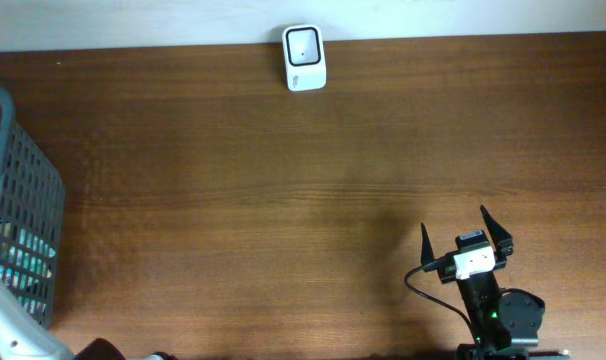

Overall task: Scan the item barcode
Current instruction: 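Reach the left gripper into the grey basket and grasp the white tube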

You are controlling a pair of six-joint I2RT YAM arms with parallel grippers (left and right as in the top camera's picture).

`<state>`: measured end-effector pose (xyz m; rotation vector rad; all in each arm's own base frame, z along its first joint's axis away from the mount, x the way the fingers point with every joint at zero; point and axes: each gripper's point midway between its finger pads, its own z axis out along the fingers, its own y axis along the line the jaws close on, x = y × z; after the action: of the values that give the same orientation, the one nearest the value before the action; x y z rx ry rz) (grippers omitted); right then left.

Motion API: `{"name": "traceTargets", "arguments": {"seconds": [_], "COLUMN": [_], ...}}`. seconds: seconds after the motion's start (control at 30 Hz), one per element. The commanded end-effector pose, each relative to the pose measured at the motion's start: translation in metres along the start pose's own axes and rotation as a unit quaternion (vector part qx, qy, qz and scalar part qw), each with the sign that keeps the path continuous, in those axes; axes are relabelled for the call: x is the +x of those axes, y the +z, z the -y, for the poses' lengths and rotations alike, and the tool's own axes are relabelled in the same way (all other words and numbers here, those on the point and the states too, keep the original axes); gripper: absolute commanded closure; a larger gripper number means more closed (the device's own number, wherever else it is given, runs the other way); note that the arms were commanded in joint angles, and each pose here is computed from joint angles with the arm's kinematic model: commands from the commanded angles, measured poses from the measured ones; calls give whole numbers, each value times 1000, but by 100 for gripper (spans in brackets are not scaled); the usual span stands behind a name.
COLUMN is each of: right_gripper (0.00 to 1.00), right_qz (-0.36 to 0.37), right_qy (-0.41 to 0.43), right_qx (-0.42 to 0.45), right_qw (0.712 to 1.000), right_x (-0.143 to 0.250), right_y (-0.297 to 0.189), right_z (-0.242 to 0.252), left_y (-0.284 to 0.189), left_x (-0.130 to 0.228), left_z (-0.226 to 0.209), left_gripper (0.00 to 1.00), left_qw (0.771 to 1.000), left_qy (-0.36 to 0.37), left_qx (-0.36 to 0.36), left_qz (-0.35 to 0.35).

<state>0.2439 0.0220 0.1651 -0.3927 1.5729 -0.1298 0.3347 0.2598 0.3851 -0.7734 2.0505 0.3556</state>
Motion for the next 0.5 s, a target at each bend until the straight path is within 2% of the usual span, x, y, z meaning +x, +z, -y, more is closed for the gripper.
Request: {"name": "traceTargets", "arguments": {"seconds": [0.0, 0.1, 0.17, 0.23, 0.43, 0.47], "right_gripper": [1, 1, 1, 1, 1, 1], "right_qz": [-1, -1, -1, -1, -1, -1], "right_qy": [3, 3, 3, 2, 3, 2], "right_qx": [4, 4, 4, 3, 4, 4], "right_qw": [1000, 1000, 1000, 1000, 1000, 1000], "right_x": [3, 3, 3, 3, 3, 3], "right_y": [0, 0, 0, 0, 0, 0], "right_z": [1, 1, 1, 1, 1, 1], "left_y": [21, 56, 85, 103, 145, 151], "left_x": [3, 36, 69, 105, 191, 201], "left_z": [-64, -98, -108, -117, -121, -122], "left_gripper": [9, 10, 13, 13, 16, 21], "left_qw": [996, 992, 990, 983, 966, 964], "left_qy": [-63, -62, -46, -42, -1, 5], "left_qx": [-65, -78, -44, -38, -21, -19], "left_qz": [-15, -74, -127, -174, -259, -267]}}
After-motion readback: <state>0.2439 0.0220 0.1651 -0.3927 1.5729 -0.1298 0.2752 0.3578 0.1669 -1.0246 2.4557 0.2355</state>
